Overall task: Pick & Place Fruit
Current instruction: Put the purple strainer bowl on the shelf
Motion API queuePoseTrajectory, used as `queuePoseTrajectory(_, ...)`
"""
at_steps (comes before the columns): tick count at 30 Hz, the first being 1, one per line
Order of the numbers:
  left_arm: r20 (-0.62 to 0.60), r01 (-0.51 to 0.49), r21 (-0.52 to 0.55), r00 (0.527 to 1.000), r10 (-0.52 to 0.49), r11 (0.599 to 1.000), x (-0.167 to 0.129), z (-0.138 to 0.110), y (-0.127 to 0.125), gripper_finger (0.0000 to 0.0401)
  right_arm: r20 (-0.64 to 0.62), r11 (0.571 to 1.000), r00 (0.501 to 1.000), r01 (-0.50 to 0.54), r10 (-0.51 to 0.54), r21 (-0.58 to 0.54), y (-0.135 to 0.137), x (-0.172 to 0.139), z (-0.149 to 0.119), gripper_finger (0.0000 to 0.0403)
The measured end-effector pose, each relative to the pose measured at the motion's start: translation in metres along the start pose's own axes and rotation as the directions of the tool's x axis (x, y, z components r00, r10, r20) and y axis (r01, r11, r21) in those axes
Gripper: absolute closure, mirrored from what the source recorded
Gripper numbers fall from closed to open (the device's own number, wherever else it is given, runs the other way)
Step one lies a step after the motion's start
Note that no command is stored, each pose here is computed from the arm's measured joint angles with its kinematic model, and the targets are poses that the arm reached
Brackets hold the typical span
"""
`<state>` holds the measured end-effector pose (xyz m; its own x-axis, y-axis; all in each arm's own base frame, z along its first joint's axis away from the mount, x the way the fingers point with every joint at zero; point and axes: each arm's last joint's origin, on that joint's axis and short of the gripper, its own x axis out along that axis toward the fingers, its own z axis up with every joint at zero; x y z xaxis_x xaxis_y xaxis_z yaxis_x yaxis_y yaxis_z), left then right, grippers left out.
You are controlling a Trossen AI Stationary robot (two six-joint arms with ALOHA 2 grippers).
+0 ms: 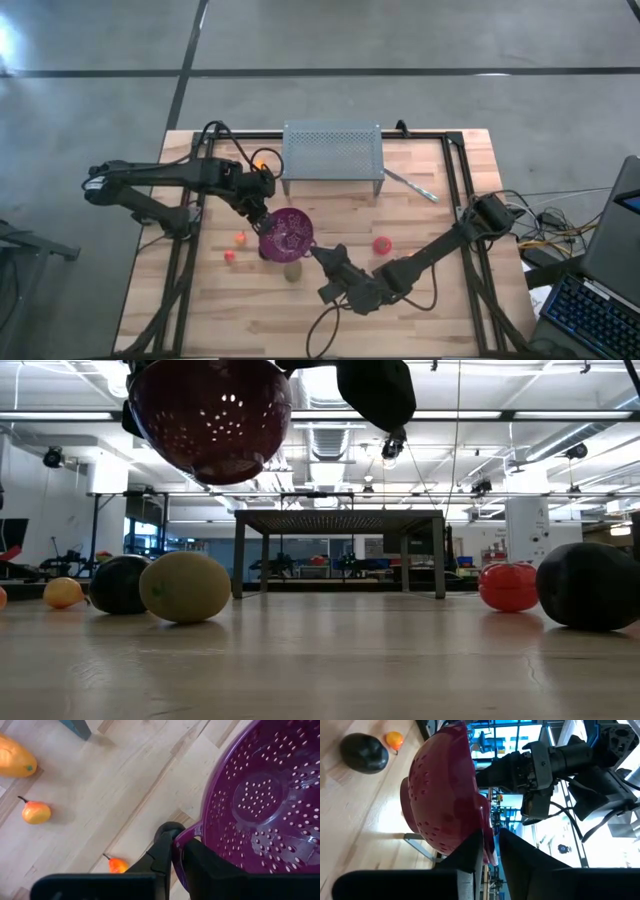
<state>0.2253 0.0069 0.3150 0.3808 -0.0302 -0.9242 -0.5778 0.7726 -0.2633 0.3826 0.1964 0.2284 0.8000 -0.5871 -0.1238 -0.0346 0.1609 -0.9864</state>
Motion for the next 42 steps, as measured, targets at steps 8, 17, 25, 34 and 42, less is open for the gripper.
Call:
queuePoseTrajectory(8,-0.002,0.001,0.002,1.0,-0.001,1.0,0.0,-0.0001,0.0,0.0366,0.0,1.0,1.0,0.0,0.0,-0.003,0.0,0.0,0.0,0.0375)
queuePoseTrajectory(17,-0.001,0.001,0.003,1.0,-0.001,1.0,0.0,0.0,0.0,0.0362,0.0,1.0,1.0,0.0,0.0,-0.002,0.0,0.0,0.0,0.0384)
queuePoseTrajectory(25,0.015,0.011,0.025,1.0,-0.011,1.0,0.0001,0.0015,-0.0009,0.035,0.001,1.0,1.0,0.0,0.0,0.001,0.0,-0.0003,0.0002,0.0384)
queuePoseTrajectory(34,0.028,0.021,0.035,0.999,-0.022,0.999,0.0,0.0026,-0.0021,0.0304,0.004,1.0,1.0,-0.003,0.003,-0.003,0.0009,0.0003,0.0001,0.0386)
queuePoseTrajectory(42,0.034,0.025,0.047,0.999,-0.026,0.999,-0.0001,0.0032,-0.0025,0.0242,0.002,1.0,1.0,-0.002,0.002,0.003,0.0009,-0.0001,0.0003,0.0387)
